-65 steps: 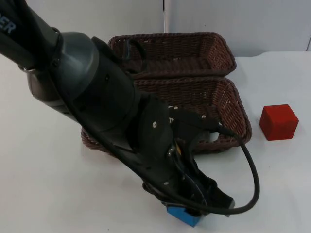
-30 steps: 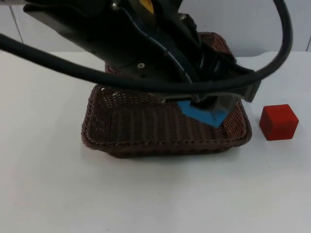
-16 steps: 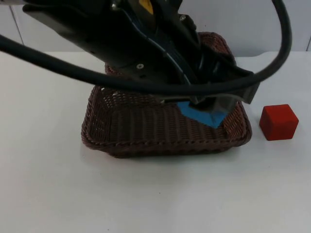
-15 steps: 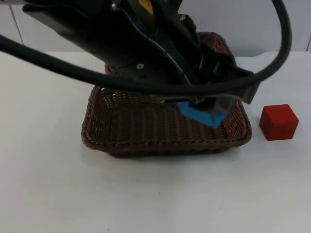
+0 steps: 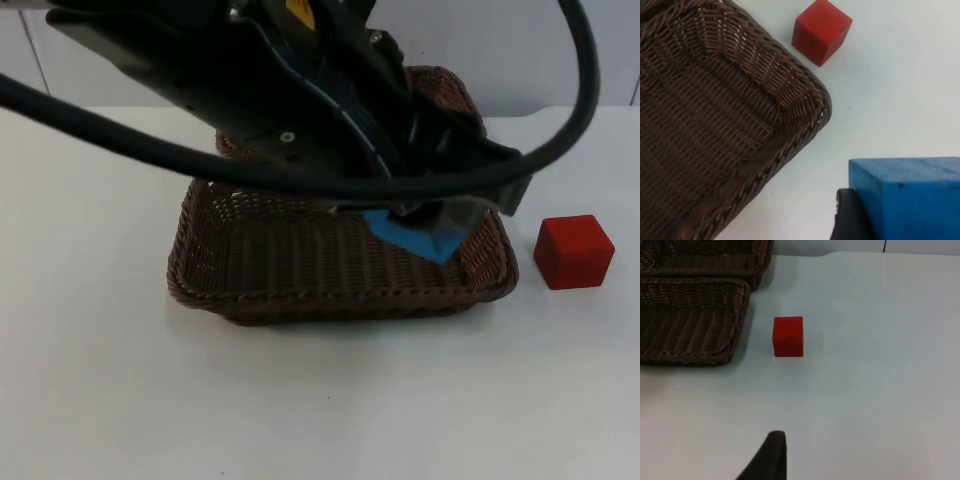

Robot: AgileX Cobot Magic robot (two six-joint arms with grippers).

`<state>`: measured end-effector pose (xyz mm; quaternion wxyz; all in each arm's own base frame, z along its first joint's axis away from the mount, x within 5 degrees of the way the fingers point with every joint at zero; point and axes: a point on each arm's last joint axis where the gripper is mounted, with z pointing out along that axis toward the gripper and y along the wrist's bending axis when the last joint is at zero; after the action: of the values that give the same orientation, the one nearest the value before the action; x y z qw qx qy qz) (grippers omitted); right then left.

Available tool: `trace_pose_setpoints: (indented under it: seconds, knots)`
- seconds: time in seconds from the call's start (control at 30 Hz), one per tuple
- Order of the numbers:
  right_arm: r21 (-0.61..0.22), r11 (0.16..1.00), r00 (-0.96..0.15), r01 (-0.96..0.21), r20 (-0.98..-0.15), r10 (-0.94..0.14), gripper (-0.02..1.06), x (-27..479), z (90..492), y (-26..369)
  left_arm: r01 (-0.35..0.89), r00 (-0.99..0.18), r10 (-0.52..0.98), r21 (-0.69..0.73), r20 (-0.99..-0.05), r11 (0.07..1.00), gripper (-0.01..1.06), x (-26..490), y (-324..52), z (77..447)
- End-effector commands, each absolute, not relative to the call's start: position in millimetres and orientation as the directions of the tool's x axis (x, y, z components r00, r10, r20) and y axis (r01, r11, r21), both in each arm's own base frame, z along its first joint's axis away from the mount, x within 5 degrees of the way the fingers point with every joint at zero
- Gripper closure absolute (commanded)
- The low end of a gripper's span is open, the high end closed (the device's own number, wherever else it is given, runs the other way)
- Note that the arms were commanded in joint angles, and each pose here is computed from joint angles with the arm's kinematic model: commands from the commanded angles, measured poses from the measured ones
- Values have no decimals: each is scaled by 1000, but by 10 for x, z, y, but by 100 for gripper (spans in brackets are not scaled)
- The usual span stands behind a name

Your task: Pick up one cube with the left hand and place it into the upper basket. Pick up one cube with the right hand and place it into the lower basket.

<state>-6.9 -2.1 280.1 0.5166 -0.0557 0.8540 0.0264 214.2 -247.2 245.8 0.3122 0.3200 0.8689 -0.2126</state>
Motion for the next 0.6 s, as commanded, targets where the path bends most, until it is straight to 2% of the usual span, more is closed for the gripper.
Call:
trace_pose_setpoints:
  seconds: [0.0, 0.27, 0.43, 0.57]
  knots:
    - [-17, 993, -453, -120, -888, -71, -1, -72, 2800, -20, 698, -583, 430, -154, -689, 699, 105, 2138, -2468, 2491]
    - [-17, 993, -453, -120, -888, -71, -1, -72, 2800, -20, 716, -530, 444, -101, -723, 691, 105, 2183, -2459, 2513]
    - [-17, 993, -453, -120, -888, -71, -1, -72, 2800, -20, 655, -558, 385, -106, -735, 748, 105, 2384, -2287, 2521]
    - [-17, 993, -453, -120, -888, -71, -1, -72, 2800, -20, 563, -609, 324, -107, -724, 820, 105, 2738, -2064, 2502]
